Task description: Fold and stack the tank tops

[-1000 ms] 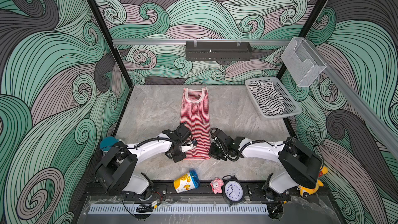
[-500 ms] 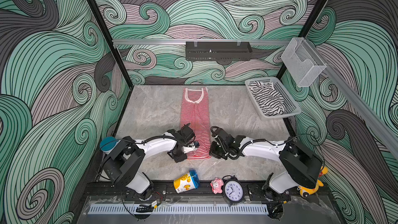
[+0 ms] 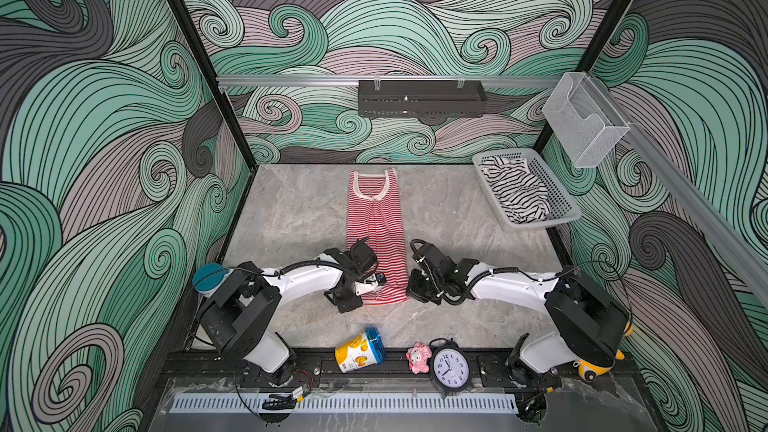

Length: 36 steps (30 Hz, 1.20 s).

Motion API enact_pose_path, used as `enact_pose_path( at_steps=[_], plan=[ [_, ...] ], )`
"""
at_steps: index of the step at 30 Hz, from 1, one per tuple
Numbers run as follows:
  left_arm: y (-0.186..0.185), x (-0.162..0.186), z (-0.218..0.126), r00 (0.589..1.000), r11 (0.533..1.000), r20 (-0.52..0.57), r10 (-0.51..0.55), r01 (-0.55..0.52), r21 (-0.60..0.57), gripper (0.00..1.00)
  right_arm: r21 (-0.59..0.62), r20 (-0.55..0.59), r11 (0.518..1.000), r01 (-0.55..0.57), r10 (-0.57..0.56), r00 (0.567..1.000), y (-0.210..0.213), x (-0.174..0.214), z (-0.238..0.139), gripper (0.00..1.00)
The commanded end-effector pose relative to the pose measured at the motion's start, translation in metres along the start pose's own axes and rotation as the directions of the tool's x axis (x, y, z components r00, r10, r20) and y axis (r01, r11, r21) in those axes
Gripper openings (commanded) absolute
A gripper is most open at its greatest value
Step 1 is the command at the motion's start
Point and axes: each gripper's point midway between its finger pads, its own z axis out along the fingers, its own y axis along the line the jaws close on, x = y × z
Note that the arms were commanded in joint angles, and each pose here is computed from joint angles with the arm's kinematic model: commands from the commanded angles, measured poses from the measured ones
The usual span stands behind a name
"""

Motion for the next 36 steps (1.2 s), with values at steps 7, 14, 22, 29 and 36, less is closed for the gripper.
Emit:
enact_pose_path(
  at_steps=[7, 14, 22, 29, 36],
  plan=[
    [-0.026, 0.001, -0.049, 0.998, 0.994, 0.061, 0.033, -0.039, 0.099, 0.0, -0.076, 0.032, 0.997, 0.021, -0.019, 0.999, 0.022, 0.008, -0.033, 0.0],
    [0.022, -0.013, -0.104, 0.986, 0.983, 0.165, 0.016, 0.014, -0.18, 0.0, -0.116, 0.124, 0.99, 0.079, -0.065, 0.99, 0.053, -0.013, -0.08, 0.0],
    [0.065, -0.032, -0.145, 0.977, 0.937, 0.21, 0.032, 0.044, -0.345, 0.0, -0.158, 0.206, 0.978, 0.134, -0.1, 0.973, 0.086, -0.051, -0.123, 0.0],
    [0.121, -0.042, -0.159, 0.969, 0.899, 0.243, -0.029, 0.132, -0.418, 0.0, -0.193, 0.237, 0.971, 0.142, -0.094, 0.967, 0.107, -0.097, -0.14, 0.0],
    [0.171, -0.054, -0.158, 0.957, 0.895, 0.274, -0.094, 0.202, -0.399, 0.0, -0.206, 0.215, 0.97, 0.131, -0.086, 0.973, 0.118, -0.141, -0.129, 0.0]
  ],
)
